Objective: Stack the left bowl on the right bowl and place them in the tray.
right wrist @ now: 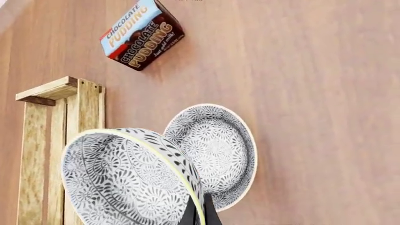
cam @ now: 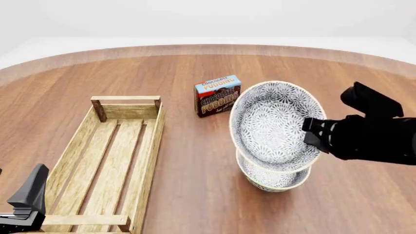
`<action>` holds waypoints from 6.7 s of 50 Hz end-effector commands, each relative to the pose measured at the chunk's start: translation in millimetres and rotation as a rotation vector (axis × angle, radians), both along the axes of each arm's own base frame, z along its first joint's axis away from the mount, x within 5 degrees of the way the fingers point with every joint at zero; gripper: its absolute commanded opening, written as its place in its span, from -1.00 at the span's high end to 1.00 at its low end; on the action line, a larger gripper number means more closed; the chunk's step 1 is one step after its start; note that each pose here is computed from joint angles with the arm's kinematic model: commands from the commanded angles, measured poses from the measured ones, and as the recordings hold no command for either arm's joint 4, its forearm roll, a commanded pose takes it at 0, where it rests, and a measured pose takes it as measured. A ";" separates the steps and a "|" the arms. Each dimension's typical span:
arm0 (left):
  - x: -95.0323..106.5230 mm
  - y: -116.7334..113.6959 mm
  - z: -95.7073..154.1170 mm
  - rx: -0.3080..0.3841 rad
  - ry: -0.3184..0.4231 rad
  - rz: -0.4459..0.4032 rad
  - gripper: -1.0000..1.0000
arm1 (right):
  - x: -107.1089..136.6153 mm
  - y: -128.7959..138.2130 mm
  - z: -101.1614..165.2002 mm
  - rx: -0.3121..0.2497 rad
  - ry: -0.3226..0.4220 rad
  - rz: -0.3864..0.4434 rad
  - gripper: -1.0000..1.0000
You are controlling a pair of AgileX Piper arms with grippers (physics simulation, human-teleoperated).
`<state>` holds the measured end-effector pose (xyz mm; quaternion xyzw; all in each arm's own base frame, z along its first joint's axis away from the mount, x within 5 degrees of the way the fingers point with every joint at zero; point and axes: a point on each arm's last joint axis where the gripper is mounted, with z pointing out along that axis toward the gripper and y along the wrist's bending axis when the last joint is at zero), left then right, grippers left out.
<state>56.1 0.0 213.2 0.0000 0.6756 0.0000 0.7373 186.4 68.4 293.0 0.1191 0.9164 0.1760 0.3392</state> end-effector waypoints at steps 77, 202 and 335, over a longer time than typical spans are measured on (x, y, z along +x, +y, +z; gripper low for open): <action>0.0 0.0 0.0 0.000 0.000 0.000 -1.00 | 26.3 -6.7 -42.7 0.002 0.046 -0.084 1.00; 0.0 0.0 0.0 0.000 0.000 0.000 -1.00 | 2.0 -9.9 -8.7 -0.036 -0.078 0.007 -1.00; 0.0 0.0 0.0 0.000 0.000 0.000 -1.00 | 16.1 -1.6 -48.9 -0.060 -0.105 0.053 1.00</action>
